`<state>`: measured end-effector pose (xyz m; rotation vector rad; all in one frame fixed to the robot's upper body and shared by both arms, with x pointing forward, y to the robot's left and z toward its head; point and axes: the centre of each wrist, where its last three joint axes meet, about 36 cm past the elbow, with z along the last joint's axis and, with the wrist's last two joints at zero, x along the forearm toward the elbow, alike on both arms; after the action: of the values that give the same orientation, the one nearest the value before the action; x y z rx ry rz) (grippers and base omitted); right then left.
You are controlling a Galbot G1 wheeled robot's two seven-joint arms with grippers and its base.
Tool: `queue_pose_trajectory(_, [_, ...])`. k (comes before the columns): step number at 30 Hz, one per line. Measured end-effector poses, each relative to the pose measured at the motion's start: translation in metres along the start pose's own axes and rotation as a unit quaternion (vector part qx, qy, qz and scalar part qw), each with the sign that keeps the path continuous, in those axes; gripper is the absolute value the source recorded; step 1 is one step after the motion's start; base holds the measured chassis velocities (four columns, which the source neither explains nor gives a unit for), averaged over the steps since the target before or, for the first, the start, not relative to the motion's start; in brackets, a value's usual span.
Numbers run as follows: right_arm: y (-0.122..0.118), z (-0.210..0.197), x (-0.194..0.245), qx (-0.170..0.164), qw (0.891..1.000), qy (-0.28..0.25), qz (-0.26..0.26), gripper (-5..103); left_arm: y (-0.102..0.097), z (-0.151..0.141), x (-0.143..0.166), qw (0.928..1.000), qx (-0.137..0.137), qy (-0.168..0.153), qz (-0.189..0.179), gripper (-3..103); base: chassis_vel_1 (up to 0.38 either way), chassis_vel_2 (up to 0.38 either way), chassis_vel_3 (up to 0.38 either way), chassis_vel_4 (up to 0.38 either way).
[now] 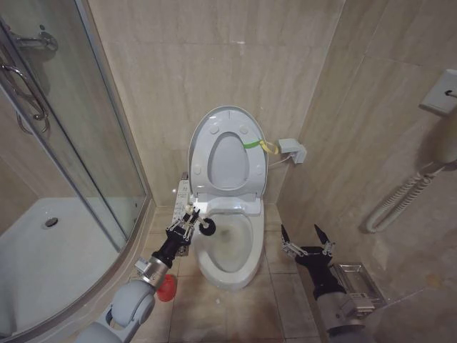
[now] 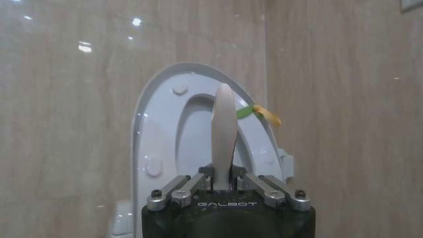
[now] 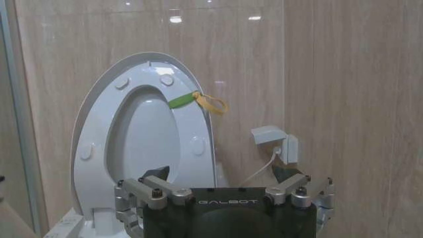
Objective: Open the toilet lid, clean the toilet bowl with a toilet brush, close the toilet lid, and flush.
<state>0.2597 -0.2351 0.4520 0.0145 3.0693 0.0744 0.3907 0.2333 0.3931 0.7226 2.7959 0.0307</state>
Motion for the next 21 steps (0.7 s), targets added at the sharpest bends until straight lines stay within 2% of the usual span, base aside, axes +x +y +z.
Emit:
queue_pose_trajectory(6, [0.0, 0.0, 0.0, 0.0, 1.0, 0.0, 0.0, 100, -0.01, -0.017, 0.007, 0.9997, 0.0, 0.005, -0.025, 17, 0.0, 0.0, 0.0, 0.0])
queue_pose_trajectory(8, [0.0, 0.0, 0.0, 0.0, 1.0, 0.0, 0.0, 100, -0.02, -0.041, 0.019, 0.9984, 0.002, 0.017, -0.054, 17, 0.0, 0.0, 0.0, 0.0])
queue_pose_trajectory(10, [0.0, 0.0, 0.0, 0.0, 1.0, 0.0, 0.0, 100, -0.023, -0.057, 0.03, 0.9974, -0.008, 0.021, -0.069, 17, 0.0, 0.0, 0.0, 0.0])
queue_pose_trajectory(14, [0.0, 0.0, 0.0, 0.0, 1.0, 0.0, 0.0, 100, -0.032, -0.076, 0.047, 0.9955, -0.013, 0.024, -0.091, 17, 0.0, 0.0, 0.0, 0.0])
queue_pose_trajectory(18, [0.0, 0.0, 0.0, 0.0, 1.0, 0.0, 0.0, 100, -0.046, -0.086, 0.07, 0.993, -0.006, 0.038, -0.111, 17, 0.0, 0.0, 0.0, 0.0])
queue_pose_trajectory(21, [0.0, 0.0, 0.0, 0.0, 1.0, 0.0, 0.0, 100, -0.048, -0.085, 0.079, 0.9906, -0.004, 0.046, -0.129, 17, 0.0, 0.0, 0.0, 0.0])
